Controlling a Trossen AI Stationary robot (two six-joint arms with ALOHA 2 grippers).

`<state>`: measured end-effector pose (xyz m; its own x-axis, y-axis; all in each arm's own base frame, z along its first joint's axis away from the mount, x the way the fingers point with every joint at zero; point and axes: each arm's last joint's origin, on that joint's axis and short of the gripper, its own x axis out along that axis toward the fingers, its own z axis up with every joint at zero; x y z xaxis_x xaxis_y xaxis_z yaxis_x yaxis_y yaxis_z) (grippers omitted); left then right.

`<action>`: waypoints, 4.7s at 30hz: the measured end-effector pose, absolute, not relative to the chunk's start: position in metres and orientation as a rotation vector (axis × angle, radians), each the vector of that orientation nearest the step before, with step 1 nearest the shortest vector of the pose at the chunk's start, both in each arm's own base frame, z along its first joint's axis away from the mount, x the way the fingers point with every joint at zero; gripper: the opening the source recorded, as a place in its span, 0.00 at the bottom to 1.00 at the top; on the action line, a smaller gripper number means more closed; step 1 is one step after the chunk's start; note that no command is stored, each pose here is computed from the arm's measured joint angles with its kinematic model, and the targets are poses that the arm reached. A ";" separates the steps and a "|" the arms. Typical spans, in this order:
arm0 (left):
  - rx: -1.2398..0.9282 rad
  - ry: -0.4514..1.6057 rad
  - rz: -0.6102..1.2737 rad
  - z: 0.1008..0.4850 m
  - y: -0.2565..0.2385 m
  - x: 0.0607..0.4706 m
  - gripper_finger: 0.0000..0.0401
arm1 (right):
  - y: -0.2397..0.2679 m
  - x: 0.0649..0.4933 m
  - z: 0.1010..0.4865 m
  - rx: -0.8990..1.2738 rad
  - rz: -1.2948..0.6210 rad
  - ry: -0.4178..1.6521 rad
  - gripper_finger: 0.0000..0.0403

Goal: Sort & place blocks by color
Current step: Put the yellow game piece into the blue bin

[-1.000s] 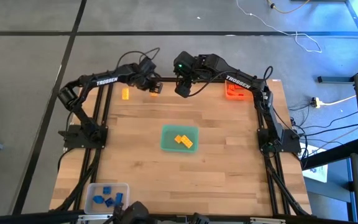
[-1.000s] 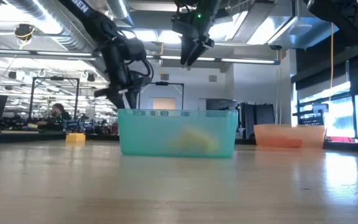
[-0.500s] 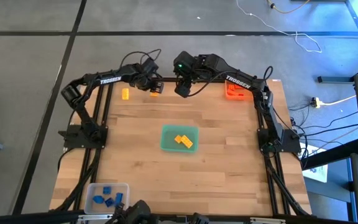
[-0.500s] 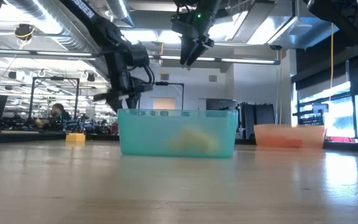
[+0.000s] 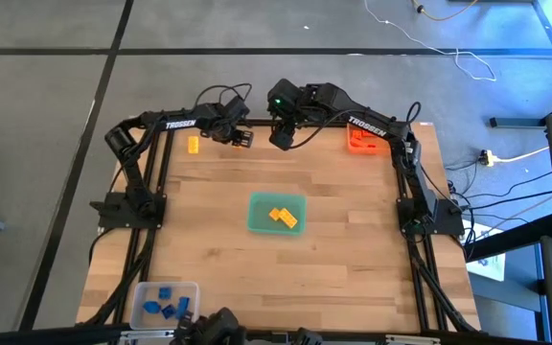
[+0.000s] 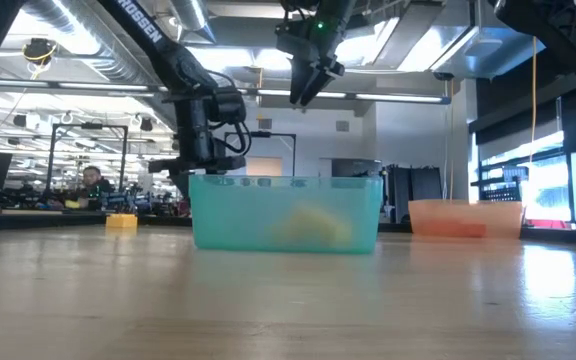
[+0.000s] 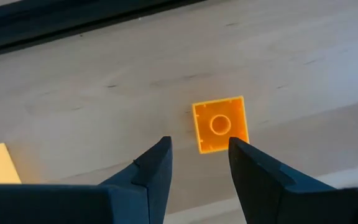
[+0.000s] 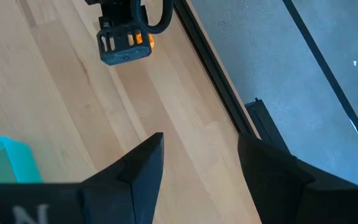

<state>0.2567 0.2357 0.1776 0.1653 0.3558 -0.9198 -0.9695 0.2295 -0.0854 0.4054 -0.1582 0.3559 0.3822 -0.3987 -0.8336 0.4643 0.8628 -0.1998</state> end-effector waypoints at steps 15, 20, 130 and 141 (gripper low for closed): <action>-0.811 0.921 1.174 0.178 0.238 0.255 0.37 | -0.159 0.407 0.357 0.070 -0.553 1.027 0.51; -0.809 0.922 1.175 0.178 0.238 0.255 0.37 | -0.159 0.407 0.357 0.070 -0.553 1.026 0.51; -0.628 0.609 0.603 0.157 0.279 0.290 0.37 | -0.218 0.365 0.352 0.071 0.190 0.976 0.51; -0.692 0.599 0.720 0.155 0.289 0.281 0.37 | -0.218 0.365 0.352 0.072 0.191 0.977 0.51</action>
